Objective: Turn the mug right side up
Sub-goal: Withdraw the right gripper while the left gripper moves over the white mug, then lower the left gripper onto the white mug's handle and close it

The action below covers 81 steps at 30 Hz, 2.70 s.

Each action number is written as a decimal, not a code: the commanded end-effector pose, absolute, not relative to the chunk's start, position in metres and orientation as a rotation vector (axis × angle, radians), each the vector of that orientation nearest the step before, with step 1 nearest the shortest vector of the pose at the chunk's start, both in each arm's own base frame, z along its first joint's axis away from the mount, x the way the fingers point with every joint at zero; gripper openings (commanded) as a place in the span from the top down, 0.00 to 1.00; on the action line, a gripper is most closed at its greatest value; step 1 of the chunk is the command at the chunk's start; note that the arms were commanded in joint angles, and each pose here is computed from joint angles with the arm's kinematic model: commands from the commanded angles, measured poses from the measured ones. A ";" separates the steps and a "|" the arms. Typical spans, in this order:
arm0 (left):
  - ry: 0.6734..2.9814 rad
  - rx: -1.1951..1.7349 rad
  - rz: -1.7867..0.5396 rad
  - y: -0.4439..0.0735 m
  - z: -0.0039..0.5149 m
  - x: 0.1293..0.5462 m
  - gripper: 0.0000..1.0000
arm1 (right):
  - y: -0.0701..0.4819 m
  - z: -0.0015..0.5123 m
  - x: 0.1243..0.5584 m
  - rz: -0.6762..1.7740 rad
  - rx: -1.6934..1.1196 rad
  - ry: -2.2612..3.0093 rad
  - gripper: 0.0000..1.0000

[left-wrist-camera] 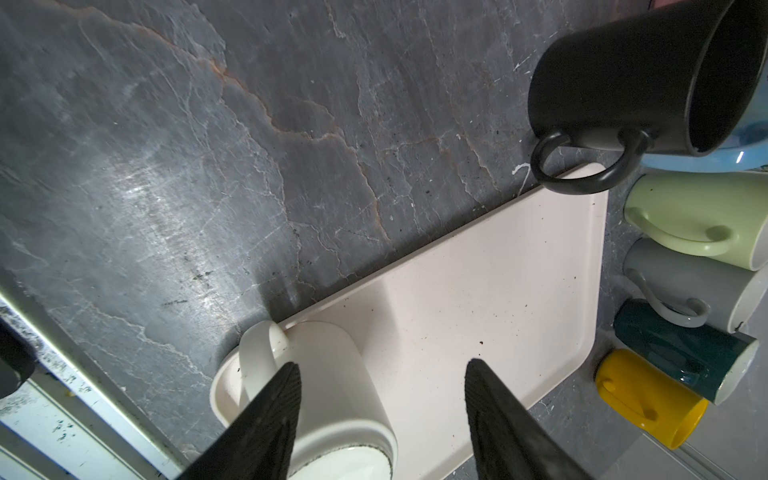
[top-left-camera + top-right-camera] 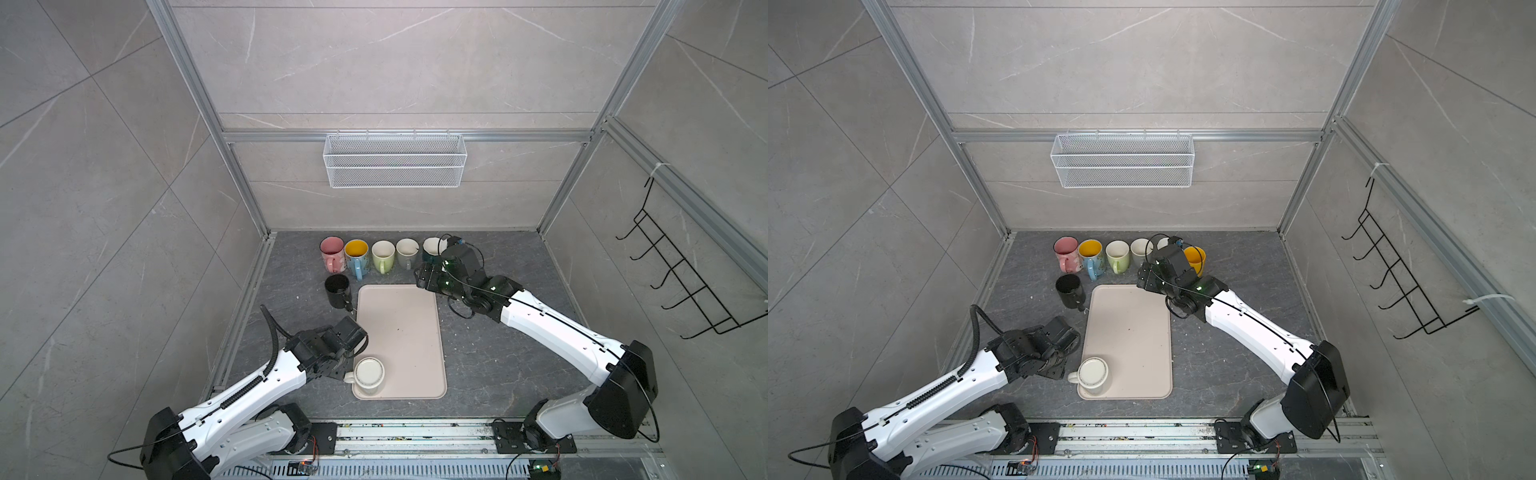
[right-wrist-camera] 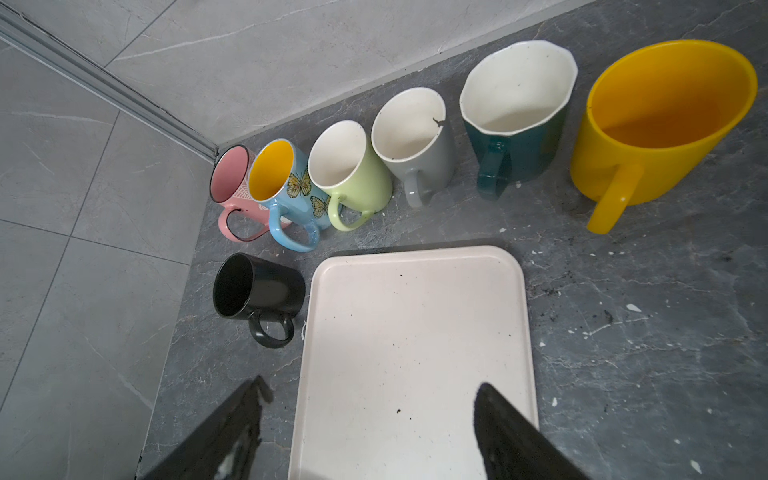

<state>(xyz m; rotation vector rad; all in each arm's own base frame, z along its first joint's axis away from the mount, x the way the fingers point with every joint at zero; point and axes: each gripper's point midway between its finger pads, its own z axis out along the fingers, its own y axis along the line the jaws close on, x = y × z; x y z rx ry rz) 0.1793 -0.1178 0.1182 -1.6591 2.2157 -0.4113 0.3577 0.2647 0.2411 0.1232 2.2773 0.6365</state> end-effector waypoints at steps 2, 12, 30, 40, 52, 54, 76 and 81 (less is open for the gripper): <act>2.216 -1.793 -0.372 -0.116 0.110 0.163 0.33 | 0.268 0.229 0.359 0.645 0.111 2.298 0.18; 2.316 -1.831 -0.384 -0.128 0.098 0.148 0.32 | 0.273 0.220 0.360 0.659 0.104 2.315 0.18; 2.388 -1.870 -0.449 -0.145 0.073 0.139 0.34 | 0.286 0.208 0.363 0.704 0.098 2.346 0.18; 2.379 -1.887 -0.460 -0.149 0.067 0.142 0.43 | 0.287 0.204 0.364 0.702 0.099 2.355 0.18; 2.353 -1.908 -0.474 -0.150 0.058 0.144 0.49 | 0.288 0.202 0.365 0.698 0.097 2.359 0.18; 2.345 -1.916 -0.476 -0.149 0.057 0.144 0.50 | 0.288 0.202 0.366 0.696 0.097 2.359 0.18; 2.286 -1.929 -0.570 -0.158 0.059 0.157 0.55 | 0.289 0.199 0.368 0.694 0.092 2.370 0.18; 2.275 -1.923 -0.593 -0.160 0.058 0.161 0.59 | 0.289 0.198 0.368 0.692 0.094 2.373 0.18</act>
